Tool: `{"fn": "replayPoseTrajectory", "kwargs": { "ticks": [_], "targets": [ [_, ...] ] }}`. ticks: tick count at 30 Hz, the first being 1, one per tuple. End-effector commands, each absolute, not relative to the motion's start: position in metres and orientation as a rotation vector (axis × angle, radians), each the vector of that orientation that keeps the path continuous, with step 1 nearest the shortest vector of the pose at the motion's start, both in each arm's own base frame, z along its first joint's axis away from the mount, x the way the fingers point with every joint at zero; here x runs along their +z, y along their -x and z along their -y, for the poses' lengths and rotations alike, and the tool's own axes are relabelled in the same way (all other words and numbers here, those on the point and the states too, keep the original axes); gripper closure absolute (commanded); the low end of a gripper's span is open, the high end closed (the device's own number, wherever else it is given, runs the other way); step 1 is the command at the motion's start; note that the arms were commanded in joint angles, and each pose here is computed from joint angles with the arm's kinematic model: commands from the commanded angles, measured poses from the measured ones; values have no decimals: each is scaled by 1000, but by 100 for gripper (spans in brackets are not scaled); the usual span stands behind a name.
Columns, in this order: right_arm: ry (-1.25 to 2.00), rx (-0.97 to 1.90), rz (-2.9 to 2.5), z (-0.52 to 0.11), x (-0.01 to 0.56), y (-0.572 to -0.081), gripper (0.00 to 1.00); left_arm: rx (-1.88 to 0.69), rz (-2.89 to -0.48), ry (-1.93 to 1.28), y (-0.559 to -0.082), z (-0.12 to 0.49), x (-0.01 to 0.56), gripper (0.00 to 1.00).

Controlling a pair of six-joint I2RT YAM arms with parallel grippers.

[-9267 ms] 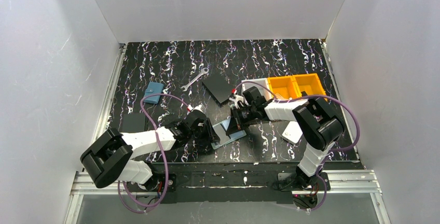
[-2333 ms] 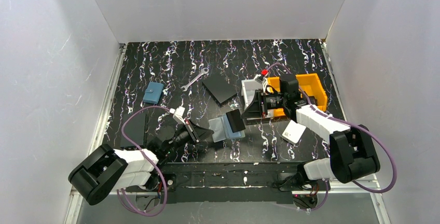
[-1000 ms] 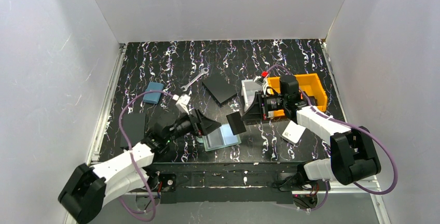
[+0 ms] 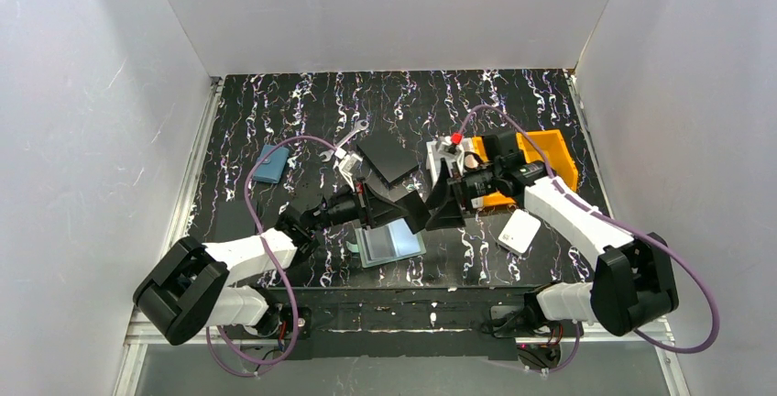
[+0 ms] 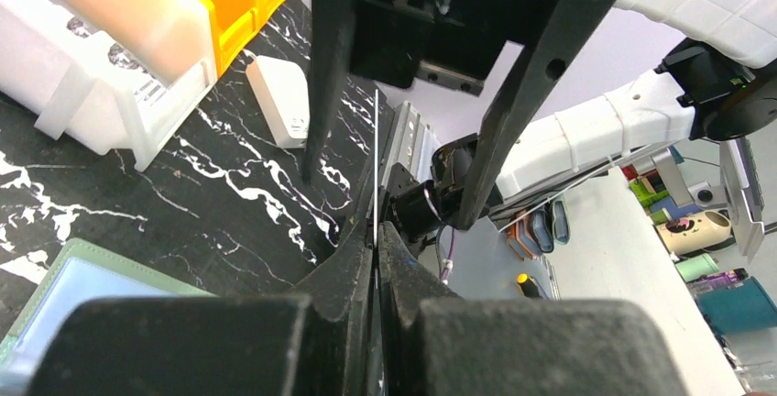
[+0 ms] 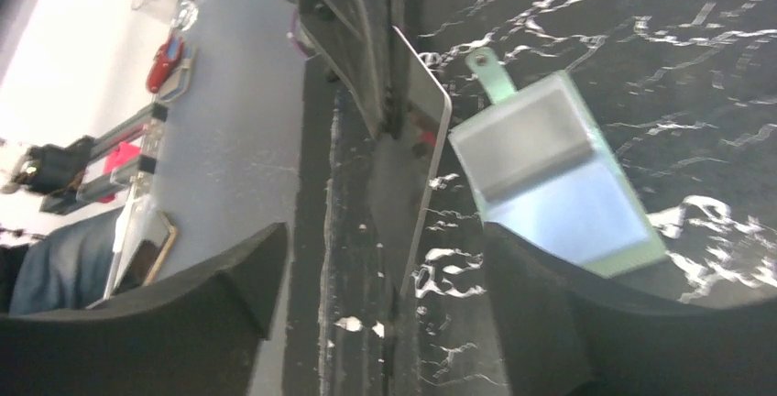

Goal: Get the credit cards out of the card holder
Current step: Adjust the credit card in the storage box.

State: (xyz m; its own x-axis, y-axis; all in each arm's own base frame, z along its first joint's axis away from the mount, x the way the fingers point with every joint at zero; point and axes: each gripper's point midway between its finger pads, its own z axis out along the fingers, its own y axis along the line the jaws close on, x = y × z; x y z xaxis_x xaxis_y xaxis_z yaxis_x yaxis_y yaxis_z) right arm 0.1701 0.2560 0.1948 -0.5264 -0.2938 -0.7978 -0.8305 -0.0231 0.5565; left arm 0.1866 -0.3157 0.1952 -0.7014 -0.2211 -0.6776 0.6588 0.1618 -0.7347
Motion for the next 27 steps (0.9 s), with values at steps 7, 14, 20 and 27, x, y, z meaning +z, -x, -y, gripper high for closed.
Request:
{"fn": "replayPoseTrajectory", "kwargs": {
  "ticks": [7,14,20,27],
  "targets": [
    [1317,1601,-1732,-265,211,-155,90,-1623,-1648,-396,-193,320,226,100],
    [1502,1177,-1756,-247,205,-185,99,-1625,-1739,68,-211,288,210,22],
    [1700,525,-1557,-217,226,-243,99,-1833,-1791,424,-207,276,216,2],
    [1965,-46,-1050,-200,253,-264,99,-2045,-1757,705,-217,285,251,2]
  ]
}}
